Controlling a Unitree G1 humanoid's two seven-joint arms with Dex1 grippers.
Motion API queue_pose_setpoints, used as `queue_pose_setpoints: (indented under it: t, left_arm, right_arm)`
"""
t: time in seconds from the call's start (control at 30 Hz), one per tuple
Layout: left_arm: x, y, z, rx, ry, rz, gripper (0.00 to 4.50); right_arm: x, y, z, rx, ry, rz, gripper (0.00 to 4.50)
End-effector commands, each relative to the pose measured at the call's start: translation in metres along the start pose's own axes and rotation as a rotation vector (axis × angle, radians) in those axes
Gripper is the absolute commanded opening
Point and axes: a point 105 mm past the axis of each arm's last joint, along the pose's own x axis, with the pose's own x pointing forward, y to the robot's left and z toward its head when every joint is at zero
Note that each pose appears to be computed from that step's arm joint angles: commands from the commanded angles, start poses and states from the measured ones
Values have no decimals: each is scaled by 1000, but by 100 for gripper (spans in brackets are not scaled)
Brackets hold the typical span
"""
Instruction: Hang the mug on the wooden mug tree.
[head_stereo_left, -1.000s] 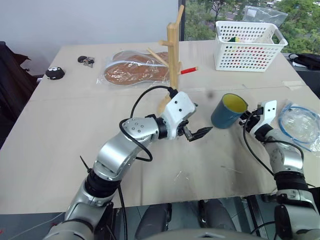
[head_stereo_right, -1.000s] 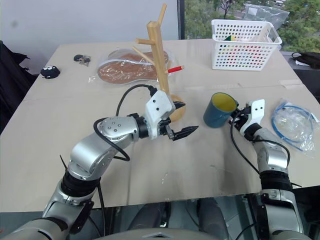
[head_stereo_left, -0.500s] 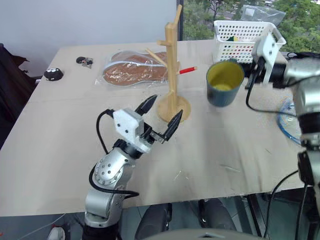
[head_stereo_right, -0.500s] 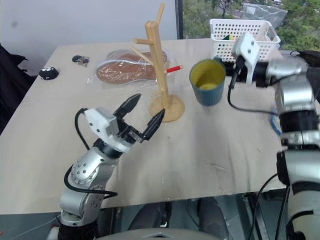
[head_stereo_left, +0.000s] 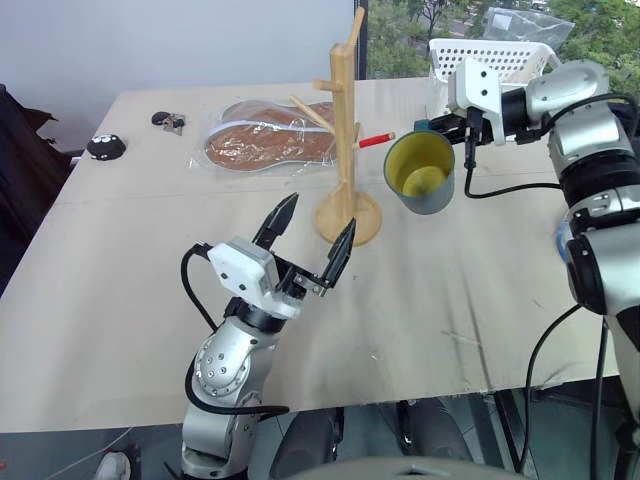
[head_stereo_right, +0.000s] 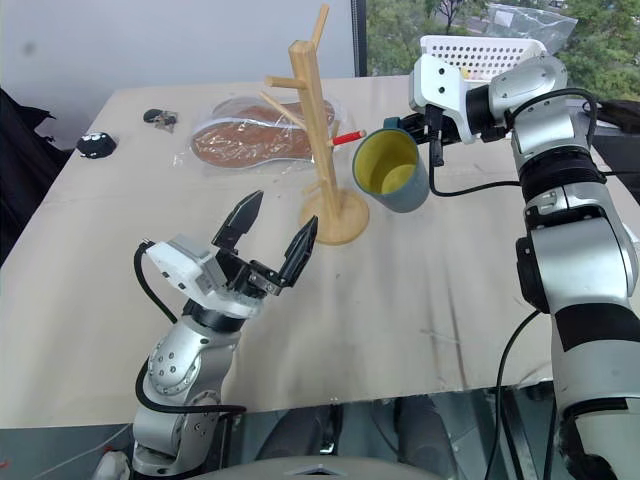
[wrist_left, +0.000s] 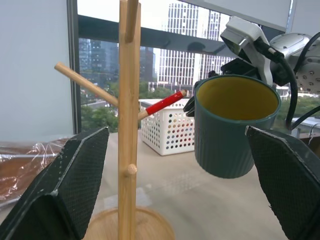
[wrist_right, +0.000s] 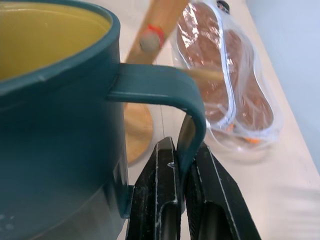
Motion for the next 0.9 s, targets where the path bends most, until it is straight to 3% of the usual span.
queue_pose_setpoints:
  t: [0.03, 0.6, 0.7, 0.9]
  left_arm:
    - [0, -2, 10, 18, -47, 3, 450]
    - [5, 4, 11, -3, -66, 21, 450]
    - [7, 3, 11, -5, -69, 19, 450]
    - [10, 3, 12, -4, -71, 19, 450]
  right_arm:
    - [-5, -13, 25, -72, -37, -24, 2]
    - [13, -24, 40, -84, -29, -77, 2]
    - [14, -26, 43, -83, -33, -83, 85]
    - [11, -31, 48, -39, -59, -109, 377]
